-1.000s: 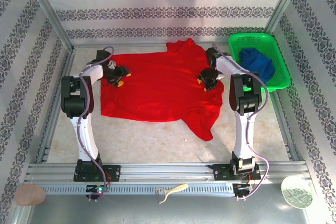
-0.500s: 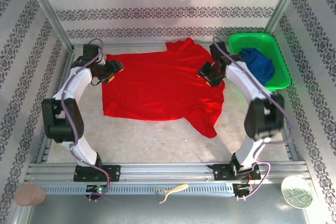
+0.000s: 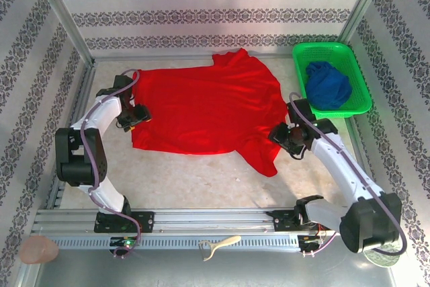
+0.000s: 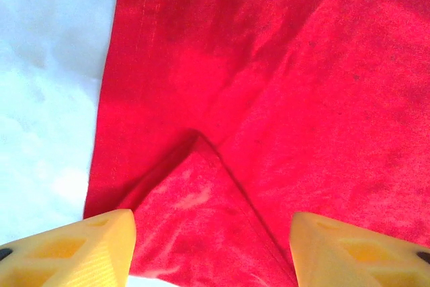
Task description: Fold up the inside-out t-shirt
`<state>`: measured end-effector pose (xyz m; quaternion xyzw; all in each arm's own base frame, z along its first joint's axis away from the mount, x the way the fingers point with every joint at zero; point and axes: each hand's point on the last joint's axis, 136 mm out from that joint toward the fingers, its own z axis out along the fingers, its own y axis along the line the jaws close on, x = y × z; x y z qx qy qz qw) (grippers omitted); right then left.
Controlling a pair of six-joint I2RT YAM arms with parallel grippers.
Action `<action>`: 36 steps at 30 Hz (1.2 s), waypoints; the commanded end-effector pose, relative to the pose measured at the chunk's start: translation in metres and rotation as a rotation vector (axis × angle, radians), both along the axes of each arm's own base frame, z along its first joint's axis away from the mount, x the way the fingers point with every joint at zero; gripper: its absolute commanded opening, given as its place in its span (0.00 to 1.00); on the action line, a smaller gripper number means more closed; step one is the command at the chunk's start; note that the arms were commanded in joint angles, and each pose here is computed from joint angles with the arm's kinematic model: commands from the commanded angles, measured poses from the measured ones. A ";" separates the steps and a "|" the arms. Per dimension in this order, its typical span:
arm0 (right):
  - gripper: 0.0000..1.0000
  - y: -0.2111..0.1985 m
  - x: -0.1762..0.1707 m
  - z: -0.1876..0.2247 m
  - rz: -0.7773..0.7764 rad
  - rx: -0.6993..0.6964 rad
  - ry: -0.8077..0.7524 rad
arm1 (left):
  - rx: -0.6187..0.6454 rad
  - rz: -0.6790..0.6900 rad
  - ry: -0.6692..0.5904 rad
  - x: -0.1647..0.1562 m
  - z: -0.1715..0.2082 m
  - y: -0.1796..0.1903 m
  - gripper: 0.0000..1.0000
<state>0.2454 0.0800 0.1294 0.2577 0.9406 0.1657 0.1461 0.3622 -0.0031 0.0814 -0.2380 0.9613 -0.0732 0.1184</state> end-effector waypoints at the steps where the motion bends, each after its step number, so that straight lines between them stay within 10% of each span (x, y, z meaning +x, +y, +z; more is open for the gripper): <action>1: 0.50 0.003 -0.005 0.002 0.046 0.012 -0.011 | 0.073 -0.121 0.032 0.006 -0.007 0.003 0.62; 29: 0.51 0.005 0.033 -0.006 0.029 0.023 -0.011 | 0.101 -0.309 0.209 -0.009 -0.058 -0.011 0.48; 36: 0.51 0.004 0.034 -0.002 0.024 0.026 -0.018 | 0.104 -0.307 0.211 -0.007 -0.060 -0.011 0.26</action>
